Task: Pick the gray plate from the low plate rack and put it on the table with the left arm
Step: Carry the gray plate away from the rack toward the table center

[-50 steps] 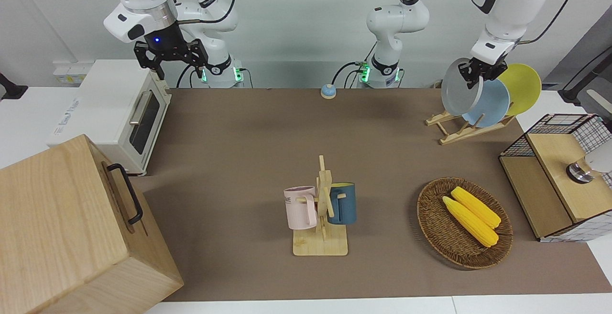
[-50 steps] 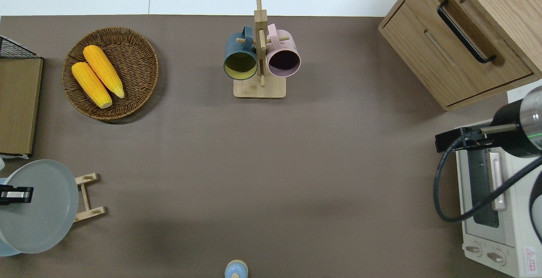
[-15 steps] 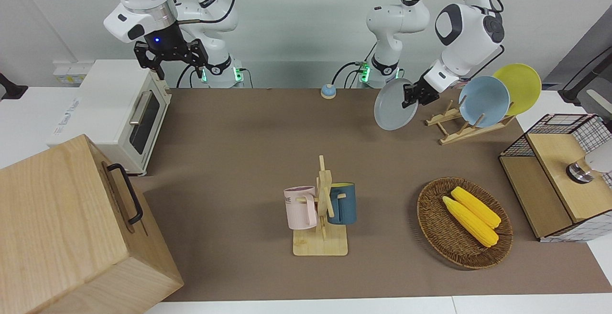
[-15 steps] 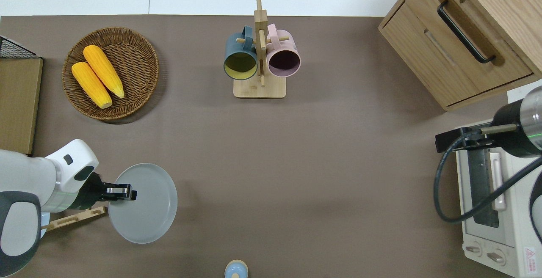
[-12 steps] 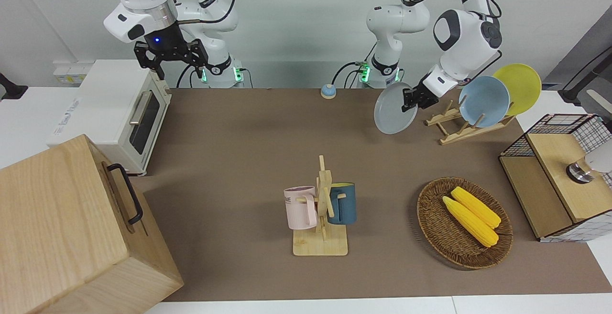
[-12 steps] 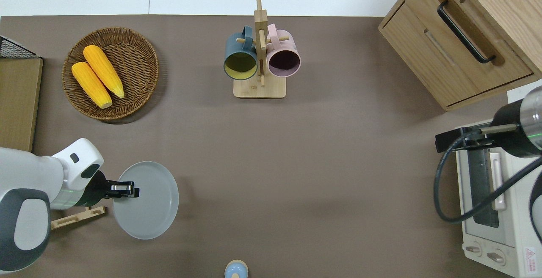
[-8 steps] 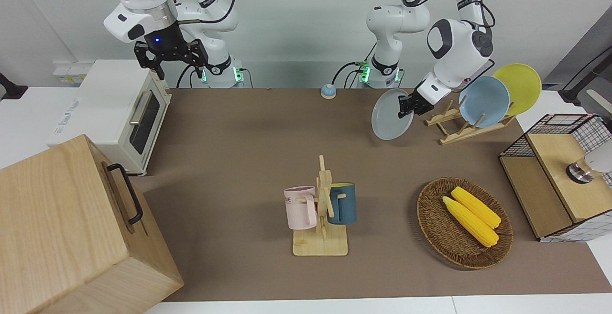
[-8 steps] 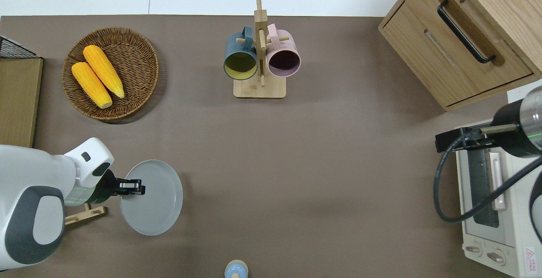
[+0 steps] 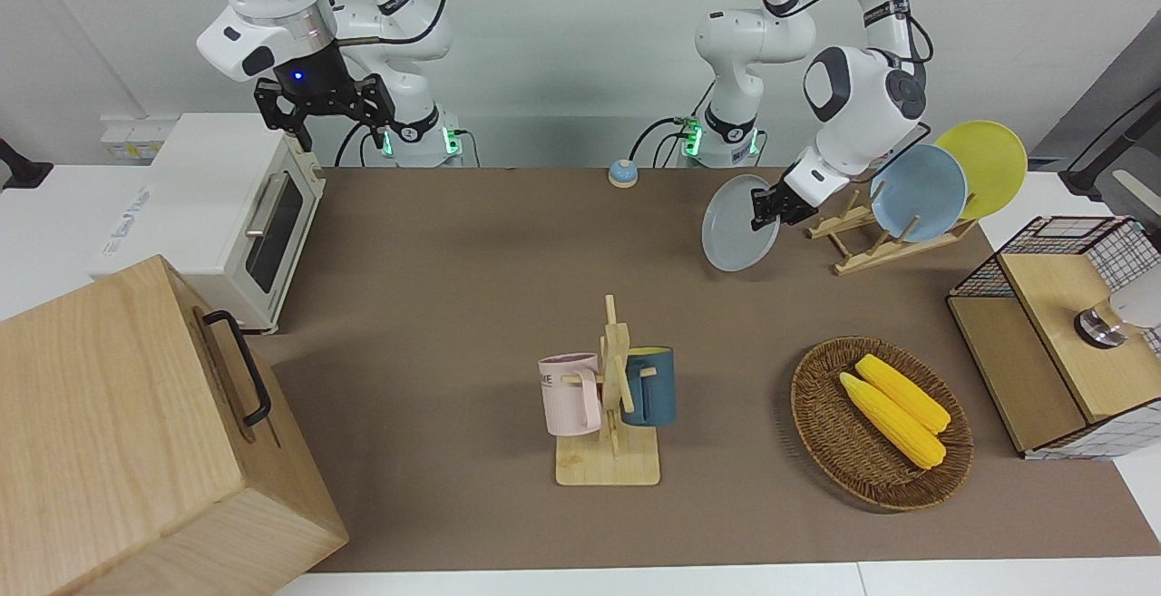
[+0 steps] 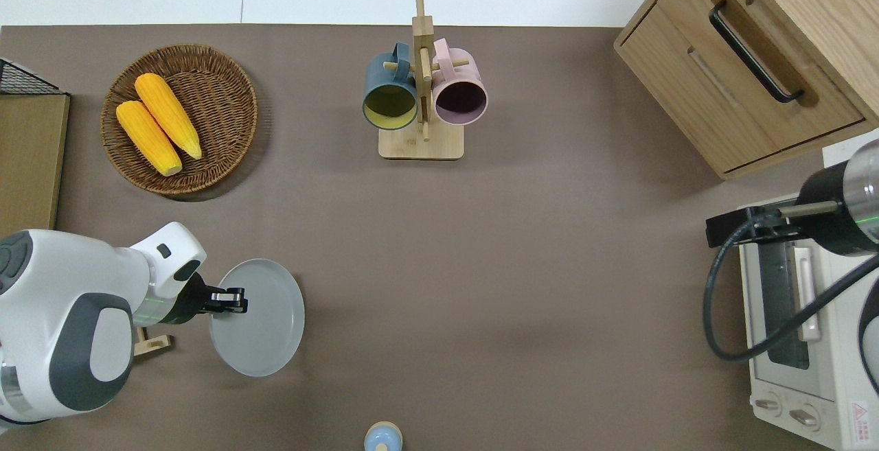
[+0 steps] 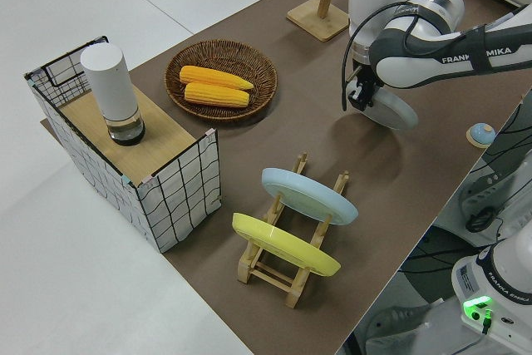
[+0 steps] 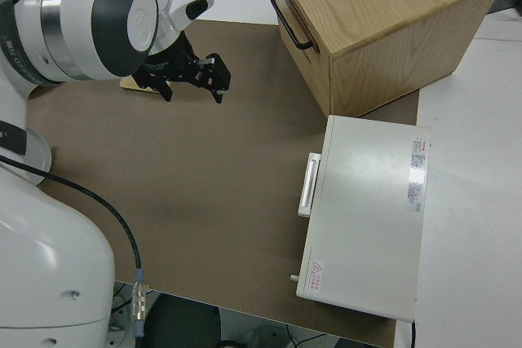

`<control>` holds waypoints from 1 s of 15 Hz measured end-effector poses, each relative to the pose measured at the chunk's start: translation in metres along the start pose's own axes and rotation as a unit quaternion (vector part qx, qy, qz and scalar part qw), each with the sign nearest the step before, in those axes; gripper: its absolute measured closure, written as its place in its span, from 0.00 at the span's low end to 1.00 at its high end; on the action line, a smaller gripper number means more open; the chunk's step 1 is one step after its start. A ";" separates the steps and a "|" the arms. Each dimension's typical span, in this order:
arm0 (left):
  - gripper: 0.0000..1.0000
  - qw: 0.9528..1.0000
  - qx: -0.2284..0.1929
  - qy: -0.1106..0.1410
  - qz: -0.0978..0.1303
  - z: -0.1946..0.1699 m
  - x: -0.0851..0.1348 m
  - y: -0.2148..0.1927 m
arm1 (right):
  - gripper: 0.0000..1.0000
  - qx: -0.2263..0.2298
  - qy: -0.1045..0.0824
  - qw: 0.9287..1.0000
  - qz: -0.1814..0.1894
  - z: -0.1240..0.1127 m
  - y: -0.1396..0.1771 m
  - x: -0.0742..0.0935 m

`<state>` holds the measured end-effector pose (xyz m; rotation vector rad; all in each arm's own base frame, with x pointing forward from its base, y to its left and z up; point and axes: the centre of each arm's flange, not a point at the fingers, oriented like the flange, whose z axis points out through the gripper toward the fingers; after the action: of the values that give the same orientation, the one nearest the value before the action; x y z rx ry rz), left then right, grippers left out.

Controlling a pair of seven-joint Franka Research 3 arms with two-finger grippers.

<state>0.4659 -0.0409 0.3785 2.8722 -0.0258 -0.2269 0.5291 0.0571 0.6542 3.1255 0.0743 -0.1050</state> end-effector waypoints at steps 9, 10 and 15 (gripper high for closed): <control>0.75 1.000 0.001 0.002 0.000 0.002 0.002 -0.001 | 0.01 0.000 0.000 1.000 0.000 0.000 0.000 0.000; 0.59 1.000 0.001 0.002 0.000 0.002 0.002 -0.001 | 0.01 0.000 0.000 1.000 0.000 0.000 0.000 0.000; 0.00 1.000 0.002 0.011 0.000 0.001 0.004 -0.001 | 0.01 0.000 0.000 1.000 0.000 0.000 0.000 0.000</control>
<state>0.4698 -0.0399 0.3764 2.8789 -0.0213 -0.1966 0.5292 0.0571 0.6542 3.1255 0.0743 -0.1050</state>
